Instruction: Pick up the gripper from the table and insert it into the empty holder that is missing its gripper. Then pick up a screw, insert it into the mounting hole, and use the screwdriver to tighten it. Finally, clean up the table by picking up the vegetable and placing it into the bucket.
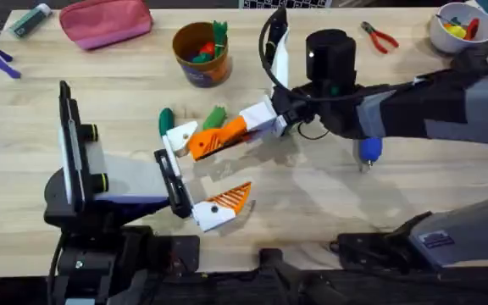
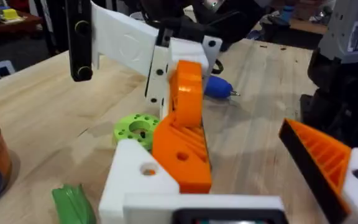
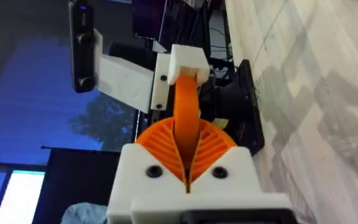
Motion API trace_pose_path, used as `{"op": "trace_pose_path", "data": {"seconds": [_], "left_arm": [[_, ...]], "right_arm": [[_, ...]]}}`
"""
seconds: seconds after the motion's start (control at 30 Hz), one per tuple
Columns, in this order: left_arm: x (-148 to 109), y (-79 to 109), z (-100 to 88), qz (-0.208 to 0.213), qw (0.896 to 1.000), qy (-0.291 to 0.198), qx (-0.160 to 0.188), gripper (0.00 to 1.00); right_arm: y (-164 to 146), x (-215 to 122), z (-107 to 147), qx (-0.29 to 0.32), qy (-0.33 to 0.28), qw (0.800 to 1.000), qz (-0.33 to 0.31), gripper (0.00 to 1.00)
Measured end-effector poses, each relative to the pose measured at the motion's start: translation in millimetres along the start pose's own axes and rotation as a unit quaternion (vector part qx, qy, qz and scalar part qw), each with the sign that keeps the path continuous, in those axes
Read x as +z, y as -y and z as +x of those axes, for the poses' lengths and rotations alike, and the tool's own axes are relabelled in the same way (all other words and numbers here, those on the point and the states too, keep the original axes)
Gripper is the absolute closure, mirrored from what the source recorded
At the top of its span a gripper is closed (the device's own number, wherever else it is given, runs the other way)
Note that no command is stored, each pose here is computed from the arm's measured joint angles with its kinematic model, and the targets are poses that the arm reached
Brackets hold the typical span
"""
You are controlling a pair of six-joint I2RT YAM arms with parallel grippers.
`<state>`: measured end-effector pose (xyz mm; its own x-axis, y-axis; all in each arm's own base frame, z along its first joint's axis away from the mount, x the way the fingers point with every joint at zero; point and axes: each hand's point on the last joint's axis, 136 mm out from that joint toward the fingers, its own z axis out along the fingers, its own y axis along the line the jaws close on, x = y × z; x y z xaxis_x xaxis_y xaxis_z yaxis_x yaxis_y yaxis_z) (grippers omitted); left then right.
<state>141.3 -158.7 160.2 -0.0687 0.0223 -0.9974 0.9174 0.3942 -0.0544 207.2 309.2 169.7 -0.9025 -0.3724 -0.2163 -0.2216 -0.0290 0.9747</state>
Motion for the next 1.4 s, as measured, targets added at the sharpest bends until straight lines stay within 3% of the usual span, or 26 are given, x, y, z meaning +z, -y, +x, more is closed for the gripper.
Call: {"op": "trace_pose_path", "data": {"seconds": [0.73,1.4], "left_arm": [[0,-3.9,-0.3,-0.011,1.0,0.0,0.009,0.015],[0,-3.6,-0.3,-0.011,1.0,0.0,0.007,0.015]], "right_arm": [[-3,6,-12,0.042,0.013,0.999,0.01,0.992],[1,12,-16,0.027,0.015,0.999,0.016,0.992]]}}
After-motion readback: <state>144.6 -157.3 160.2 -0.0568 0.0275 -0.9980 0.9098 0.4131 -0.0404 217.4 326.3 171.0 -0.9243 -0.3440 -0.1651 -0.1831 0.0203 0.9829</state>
